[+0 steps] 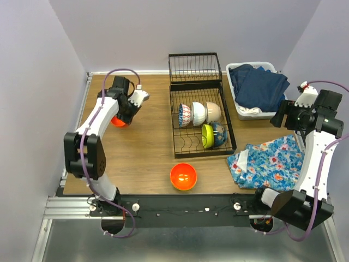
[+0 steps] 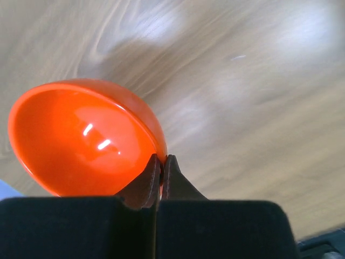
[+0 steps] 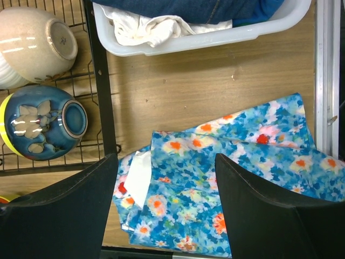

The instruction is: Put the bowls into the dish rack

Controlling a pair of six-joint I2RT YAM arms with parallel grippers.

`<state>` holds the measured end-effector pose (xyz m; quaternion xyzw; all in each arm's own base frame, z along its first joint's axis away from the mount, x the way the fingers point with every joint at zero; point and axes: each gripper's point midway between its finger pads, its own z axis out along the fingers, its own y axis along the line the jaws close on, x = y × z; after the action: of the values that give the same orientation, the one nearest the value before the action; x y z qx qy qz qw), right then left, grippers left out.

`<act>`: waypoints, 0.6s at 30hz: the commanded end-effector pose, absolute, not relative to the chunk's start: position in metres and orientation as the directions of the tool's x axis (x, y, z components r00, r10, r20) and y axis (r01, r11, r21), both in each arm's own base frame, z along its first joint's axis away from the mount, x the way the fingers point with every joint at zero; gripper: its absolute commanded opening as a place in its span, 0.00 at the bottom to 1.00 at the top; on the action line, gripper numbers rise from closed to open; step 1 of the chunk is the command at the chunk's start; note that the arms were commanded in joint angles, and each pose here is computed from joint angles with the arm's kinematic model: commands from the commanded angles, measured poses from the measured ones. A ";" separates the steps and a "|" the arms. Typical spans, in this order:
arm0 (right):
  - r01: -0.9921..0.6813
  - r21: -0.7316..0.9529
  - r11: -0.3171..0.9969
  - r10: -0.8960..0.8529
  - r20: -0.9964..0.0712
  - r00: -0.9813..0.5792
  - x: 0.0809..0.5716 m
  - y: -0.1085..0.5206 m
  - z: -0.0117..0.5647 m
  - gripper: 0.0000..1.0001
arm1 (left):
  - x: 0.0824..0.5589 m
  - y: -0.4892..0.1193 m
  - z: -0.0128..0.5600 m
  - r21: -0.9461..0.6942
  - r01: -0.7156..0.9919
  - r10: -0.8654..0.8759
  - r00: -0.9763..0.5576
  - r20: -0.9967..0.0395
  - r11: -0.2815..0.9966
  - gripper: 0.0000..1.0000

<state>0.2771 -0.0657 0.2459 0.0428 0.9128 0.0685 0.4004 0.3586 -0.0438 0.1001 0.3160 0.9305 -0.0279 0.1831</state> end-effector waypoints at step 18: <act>0.089 0.134 0.987 0.157 -0.682 -0.714 0.262 -0.071 0.241 0.80 | 0.239 -0.279 0.278 -0.670 0.743 0.006 -0.670 -0.743 0.018 0.02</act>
<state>0.2670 -0.0639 0.2349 0.0548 0.9204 0.0686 0.3810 0.2551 -0.2499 0.2127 0.2773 0.7738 -0.4972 0.2777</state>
